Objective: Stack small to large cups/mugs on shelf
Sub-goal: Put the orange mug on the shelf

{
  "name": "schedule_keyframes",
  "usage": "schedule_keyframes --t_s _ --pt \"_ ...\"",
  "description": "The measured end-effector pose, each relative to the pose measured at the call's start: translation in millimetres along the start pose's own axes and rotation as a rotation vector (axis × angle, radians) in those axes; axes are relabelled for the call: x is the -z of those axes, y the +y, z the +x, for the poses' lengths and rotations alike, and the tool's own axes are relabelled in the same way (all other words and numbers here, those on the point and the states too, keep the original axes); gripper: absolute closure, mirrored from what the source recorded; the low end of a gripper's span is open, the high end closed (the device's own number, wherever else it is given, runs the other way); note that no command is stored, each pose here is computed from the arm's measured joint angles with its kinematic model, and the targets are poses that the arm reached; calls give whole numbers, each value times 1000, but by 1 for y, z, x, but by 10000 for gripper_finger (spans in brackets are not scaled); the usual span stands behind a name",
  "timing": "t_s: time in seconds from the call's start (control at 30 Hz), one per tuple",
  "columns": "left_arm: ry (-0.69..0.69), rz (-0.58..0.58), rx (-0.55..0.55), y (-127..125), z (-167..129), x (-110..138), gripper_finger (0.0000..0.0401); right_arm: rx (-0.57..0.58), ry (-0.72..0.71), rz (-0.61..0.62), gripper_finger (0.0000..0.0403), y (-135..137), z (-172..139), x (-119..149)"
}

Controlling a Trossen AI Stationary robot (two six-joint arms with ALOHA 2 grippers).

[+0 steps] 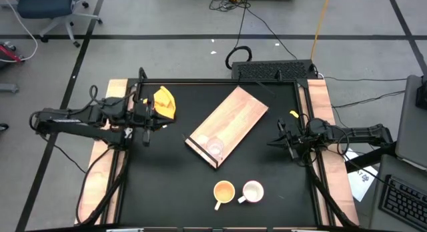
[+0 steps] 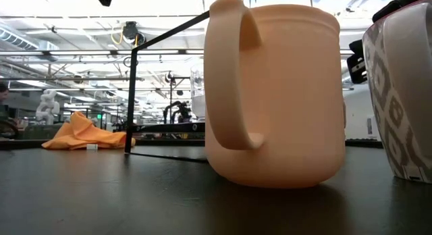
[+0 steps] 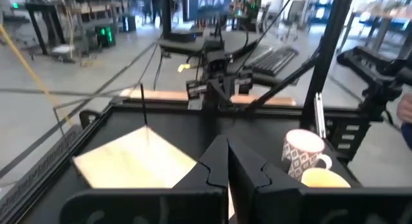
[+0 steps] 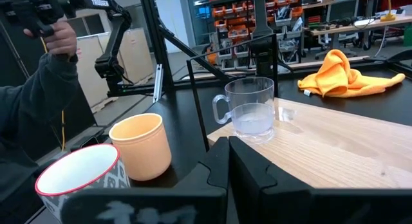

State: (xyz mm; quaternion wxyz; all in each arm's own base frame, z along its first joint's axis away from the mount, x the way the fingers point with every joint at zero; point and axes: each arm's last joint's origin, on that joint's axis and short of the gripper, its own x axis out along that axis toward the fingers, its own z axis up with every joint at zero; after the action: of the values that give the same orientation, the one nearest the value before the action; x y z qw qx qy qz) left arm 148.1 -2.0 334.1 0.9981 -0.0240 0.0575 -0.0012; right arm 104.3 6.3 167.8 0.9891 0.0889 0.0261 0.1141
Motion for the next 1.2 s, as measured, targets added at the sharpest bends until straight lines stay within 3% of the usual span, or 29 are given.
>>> schedule_keyframes --t_s 0.27,0.6,1.2 --pt "-122 -12 70 0 0 42 401 1 6 2 403 0 0 1" --pt "-43 -39 65 3 0 94 401 1 5 24 403 0 0 1" --pt "-13 -11 80 0 -4 143 401 1 5 23 403 0 0 0"
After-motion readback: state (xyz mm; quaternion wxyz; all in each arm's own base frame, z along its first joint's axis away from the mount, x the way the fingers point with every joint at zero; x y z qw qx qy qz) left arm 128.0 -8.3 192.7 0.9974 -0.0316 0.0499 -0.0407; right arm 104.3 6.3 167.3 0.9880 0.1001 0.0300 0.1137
